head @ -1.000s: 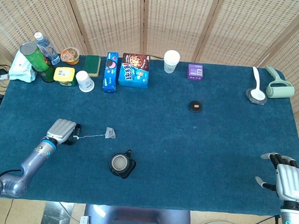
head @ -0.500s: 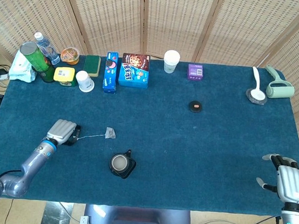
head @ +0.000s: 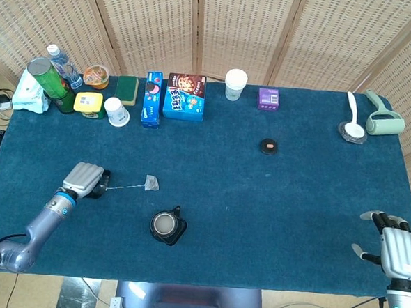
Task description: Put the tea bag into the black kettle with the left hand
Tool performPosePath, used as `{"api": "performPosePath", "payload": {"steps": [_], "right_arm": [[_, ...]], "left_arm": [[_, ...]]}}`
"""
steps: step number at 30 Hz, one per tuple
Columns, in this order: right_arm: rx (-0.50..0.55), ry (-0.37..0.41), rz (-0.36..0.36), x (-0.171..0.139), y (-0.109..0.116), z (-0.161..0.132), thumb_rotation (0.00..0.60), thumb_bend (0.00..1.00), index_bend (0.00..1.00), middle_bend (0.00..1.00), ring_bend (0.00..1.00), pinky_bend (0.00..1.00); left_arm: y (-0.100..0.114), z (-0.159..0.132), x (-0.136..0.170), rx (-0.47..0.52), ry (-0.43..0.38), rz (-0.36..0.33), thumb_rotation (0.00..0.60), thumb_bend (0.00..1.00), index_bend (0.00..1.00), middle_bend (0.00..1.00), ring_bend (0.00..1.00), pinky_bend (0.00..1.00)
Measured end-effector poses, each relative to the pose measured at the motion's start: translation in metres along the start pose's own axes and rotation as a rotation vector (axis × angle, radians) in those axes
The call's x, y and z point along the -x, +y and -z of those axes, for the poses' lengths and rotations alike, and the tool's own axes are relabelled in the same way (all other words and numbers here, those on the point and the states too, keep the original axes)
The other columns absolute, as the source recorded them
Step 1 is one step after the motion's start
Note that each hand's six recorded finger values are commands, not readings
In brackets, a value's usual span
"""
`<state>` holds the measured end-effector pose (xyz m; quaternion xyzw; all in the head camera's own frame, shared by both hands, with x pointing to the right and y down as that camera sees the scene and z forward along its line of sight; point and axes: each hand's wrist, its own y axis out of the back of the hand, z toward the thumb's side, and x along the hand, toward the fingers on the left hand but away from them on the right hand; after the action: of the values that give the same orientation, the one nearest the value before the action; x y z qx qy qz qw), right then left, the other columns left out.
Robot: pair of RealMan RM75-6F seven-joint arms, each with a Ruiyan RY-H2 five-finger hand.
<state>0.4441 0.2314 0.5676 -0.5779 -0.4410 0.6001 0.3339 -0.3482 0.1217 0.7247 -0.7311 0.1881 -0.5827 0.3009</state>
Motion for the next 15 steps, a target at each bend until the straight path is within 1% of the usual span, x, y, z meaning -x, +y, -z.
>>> {"api": "performPosePath", "payload": {"steps": [4,7,15], "right_arm": [[0.005,0.007,0.005,-0.001,0.001,-0.001,0.6,0.17,0.35,0.34,0.44,0.25],[0.009,0.013,0.011,-0.002,0.002,-0.003,0.6,0.17,0.35,0.34,0.44,0.25],[0.023,0.019,0.016,-0.006,0.003,-0.003,0.6,0.17,0.35,0.34,0.44,0.25]], "left_arm": [[0.013,-0.002,0.007,0.035,-0.014,-0.027,0.6,0.51,0.6,1.0,1.0,1.0],[0.027,-0.004,0.012,0.063,-0.029,-0.052,0.6,0.51,0.6,1.0,1.0,1.0],[0.073,-0.018,0.027,0.172,-0.097,-0.136,0.6,0.51,0.6,1.0,1.0,1.0]]}}
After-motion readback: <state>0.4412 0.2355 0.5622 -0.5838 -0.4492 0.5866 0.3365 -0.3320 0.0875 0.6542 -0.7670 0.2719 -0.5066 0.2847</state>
